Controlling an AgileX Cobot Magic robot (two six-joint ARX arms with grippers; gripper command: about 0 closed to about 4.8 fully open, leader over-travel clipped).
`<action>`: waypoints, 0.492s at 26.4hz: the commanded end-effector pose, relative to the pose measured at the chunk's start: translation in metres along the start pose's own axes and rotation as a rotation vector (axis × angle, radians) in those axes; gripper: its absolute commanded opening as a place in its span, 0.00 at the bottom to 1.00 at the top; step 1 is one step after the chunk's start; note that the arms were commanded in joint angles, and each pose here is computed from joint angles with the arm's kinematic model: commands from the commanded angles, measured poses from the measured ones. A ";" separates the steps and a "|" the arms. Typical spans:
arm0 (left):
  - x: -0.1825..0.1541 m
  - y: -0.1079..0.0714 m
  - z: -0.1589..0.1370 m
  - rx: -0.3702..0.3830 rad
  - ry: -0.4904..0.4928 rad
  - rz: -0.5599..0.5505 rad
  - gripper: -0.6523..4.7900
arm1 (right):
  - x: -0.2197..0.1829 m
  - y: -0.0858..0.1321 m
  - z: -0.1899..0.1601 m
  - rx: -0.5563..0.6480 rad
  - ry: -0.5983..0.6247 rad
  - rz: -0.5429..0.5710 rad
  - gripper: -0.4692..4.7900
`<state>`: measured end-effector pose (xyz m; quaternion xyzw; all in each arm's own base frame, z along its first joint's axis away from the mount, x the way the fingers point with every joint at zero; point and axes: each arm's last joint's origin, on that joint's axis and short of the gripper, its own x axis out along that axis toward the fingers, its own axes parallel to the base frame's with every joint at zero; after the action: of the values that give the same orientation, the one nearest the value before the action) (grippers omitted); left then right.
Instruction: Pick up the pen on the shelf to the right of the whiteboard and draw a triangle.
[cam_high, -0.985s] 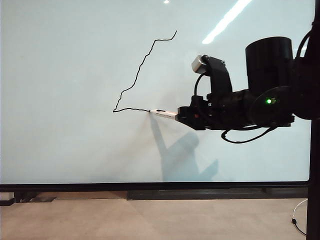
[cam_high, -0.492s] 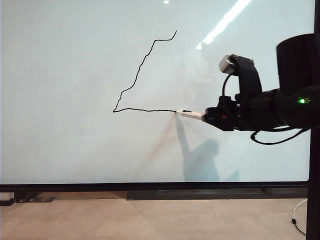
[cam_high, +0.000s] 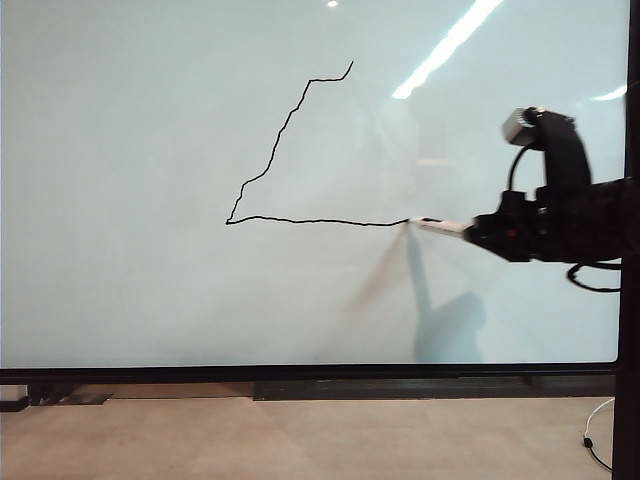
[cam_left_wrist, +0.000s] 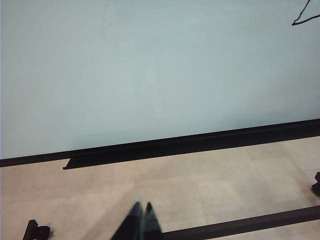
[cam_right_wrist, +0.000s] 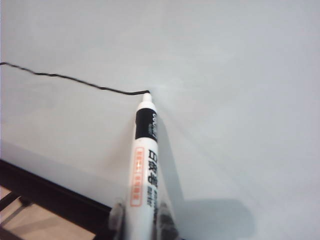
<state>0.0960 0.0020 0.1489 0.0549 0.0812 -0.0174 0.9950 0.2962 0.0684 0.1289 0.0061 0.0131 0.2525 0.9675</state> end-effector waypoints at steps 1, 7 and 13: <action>0.000 0.000 0.000 0.000 0.006 -0.001 0.11 | -0.004 -0.011 0.009 -0.003 -0.057 -0.065 0.08; 0.000 0.000 0.000 0.000 0.006 -0.001 0.11 | -0.015 -0.026 0.006 0.010 -0.050 -0.107 0.08; 0.000 0.000 0.000 0.000 0.006 -0.002 0.11 | -0.035 -0.036 0.004 0.012 -0.046 -0.158 0.08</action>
<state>0.0960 0.0020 0.1490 0.0549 0.0810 -0.0174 0.9950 0.2835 0.0228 0.1292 0.0161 0.0072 0.1876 0.9821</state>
